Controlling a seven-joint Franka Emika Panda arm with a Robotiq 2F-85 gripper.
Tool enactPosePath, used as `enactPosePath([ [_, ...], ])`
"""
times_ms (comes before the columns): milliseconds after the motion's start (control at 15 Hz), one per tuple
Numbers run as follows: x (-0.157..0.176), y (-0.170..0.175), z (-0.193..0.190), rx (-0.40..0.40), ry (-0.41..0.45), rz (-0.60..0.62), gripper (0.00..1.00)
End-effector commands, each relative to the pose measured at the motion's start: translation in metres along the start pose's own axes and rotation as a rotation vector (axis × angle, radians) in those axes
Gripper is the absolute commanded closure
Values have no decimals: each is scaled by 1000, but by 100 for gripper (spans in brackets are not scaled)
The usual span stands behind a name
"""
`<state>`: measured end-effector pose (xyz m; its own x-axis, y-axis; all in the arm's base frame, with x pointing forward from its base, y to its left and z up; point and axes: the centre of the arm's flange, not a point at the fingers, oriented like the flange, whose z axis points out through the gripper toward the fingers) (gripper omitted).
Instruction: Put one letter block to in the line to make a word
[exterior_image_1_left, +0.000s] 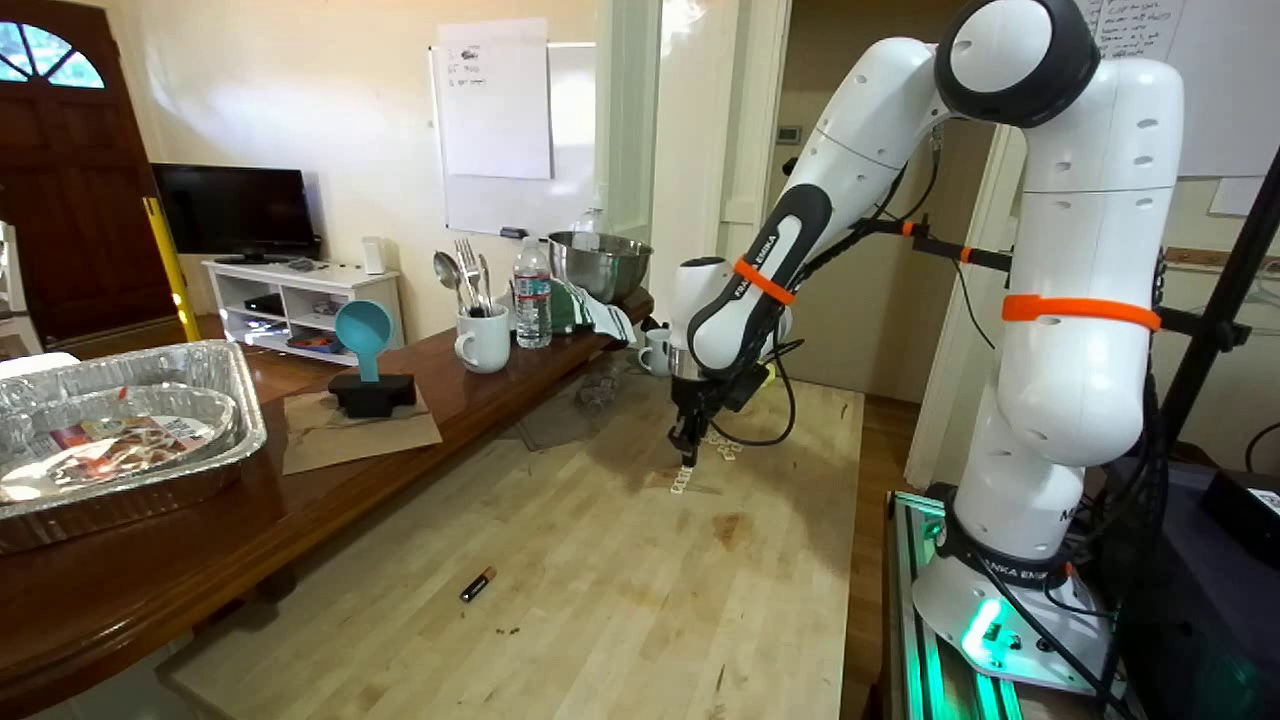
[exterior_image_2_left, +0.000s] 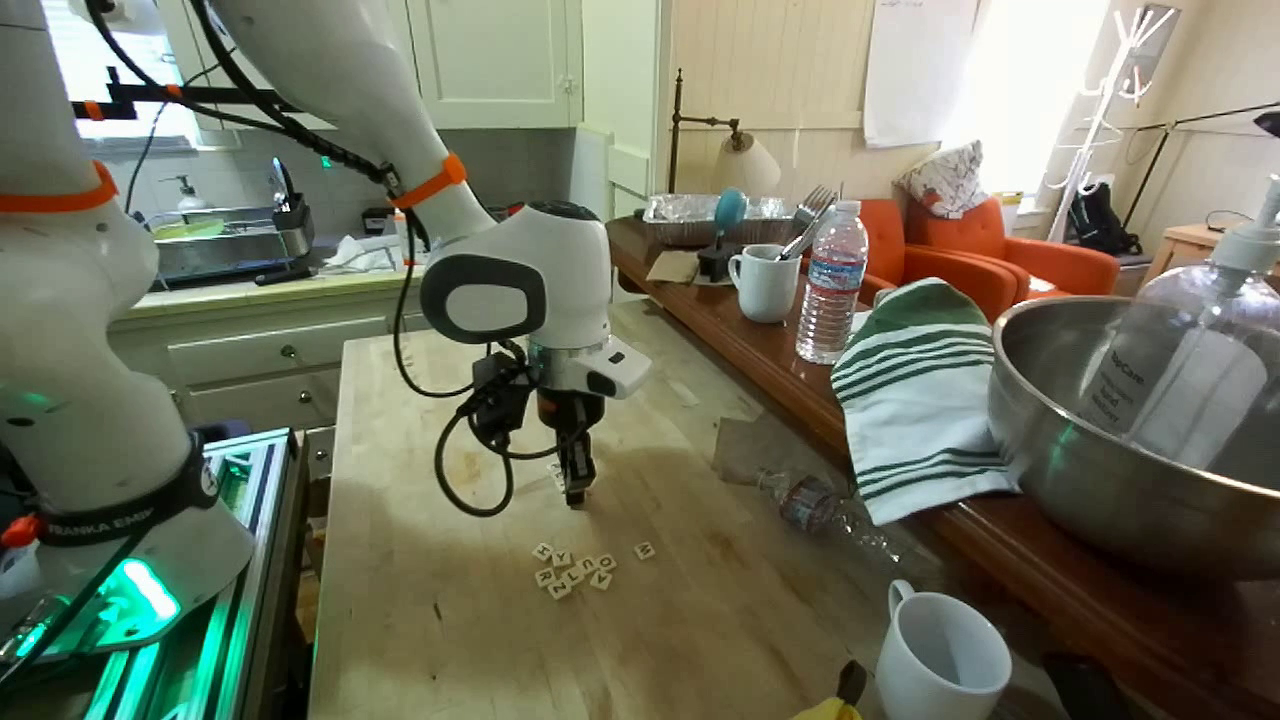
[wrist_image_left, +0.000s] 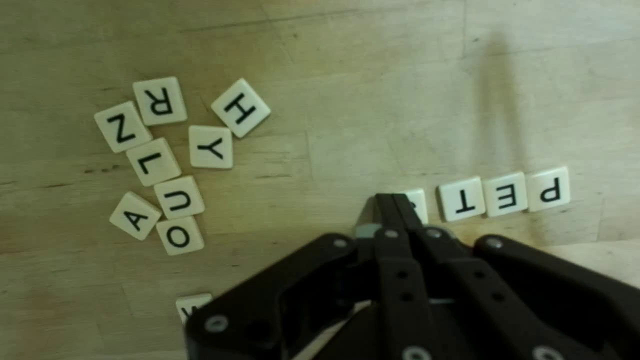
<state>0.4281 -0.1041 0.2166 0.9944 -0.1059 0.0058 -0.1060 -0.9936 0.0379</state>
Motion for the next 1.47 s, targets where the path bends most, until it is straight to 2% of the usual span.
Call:
enactPosePath([
  [0,-15,-10,16,-1,-11,-35,100],
  [800,-15,-17,15,2,-7,-51,100],
  [1400,-11,-18,-1,18,26,-54,100],
])
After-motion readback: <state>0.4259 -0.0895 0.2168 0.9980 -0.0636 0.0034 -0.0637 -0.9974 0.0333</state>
